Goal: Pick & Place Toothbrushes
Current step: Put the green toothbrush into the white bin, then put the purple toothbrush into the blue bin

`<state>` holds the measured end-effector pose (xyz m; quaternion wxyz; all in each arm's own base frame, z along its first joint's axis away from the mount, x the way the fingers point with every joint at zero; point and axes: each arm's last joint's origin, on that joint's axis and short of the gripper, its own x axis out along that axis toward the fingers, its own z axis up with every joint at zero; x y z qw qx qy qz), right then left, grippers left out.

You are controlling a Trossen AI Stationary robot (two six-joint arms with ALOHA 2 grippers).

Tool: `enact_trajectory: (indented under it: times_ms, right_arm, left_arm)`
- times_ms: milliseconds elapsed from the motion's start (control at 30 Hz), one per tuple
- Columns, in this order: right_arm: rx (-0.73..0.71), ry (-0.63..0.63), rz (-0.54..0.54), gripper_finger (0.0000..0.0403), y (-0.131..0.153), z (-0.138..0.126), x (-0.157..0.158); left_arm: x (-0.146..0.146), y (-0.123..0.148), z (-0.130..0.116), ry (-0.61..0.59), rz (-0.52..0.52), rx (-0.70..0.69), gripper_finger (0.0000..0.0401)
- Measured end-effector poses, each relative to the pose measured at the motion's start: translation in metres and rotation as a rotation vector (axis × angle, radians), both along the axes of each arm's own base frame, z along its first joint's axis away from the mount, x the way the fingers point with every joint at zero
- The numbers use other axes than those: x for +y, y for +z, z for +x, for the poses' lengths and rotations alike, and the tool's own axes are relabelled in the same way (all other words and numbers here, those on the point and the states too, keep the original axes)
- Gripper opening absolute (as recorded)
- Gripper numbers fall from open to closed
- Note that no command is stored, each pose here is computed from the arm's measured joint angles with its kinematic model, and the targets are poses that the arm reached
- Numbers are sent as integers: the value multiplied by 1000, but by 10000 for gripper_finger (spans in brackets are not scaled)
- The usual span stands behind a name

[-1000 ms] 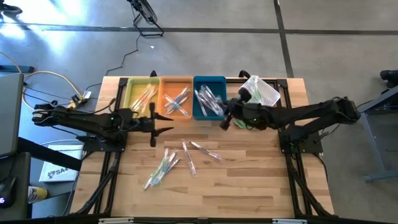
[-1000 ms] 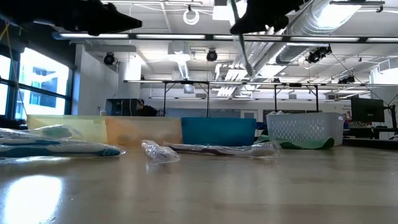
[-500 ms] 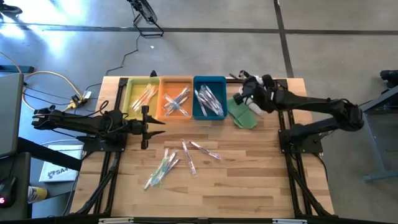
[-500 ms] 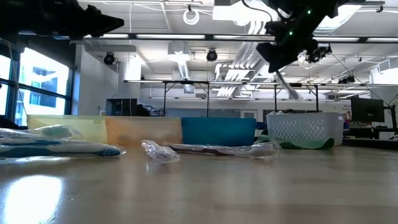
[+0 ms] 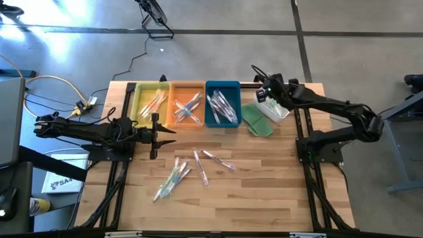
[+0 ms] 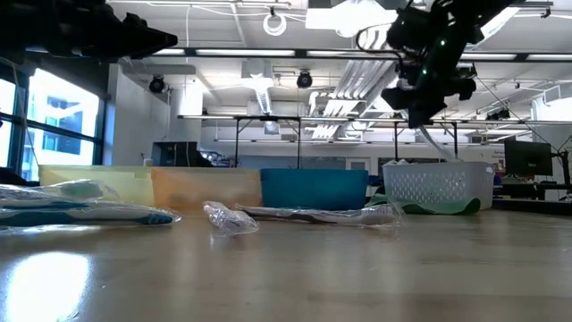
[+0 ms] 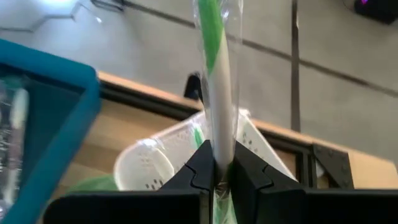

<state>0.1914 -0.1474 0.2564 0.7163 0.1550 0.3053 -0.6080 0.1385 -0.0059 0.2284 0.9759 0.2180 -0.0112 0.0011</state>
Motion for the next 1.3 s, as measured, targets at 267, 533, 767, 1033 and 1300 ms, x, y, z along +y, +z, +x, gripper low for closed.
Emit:
enact_trajectory:
  times_ms: [267,533,767,1033,1300]
  right_arm:
    - [89,-47,59,25,-28,11,-13]
    - [144,-45,90,132,-44,18,-17]
    - [144,-24,79,184,-38,16,-15]
    - [-87,133,116,155,-10,17,0]
    - [-460,572,151,113,30,32,30]
  left_arm:
    - [0,0,0,0,-2,0,143]
    - [0,0,0,0,-9,0,143]
    - [0,-1,0,0,-31,8,143]
    - [0,-3,0,-1,-78,27,143]
    - [0,-8,0,2,-75,85,143]
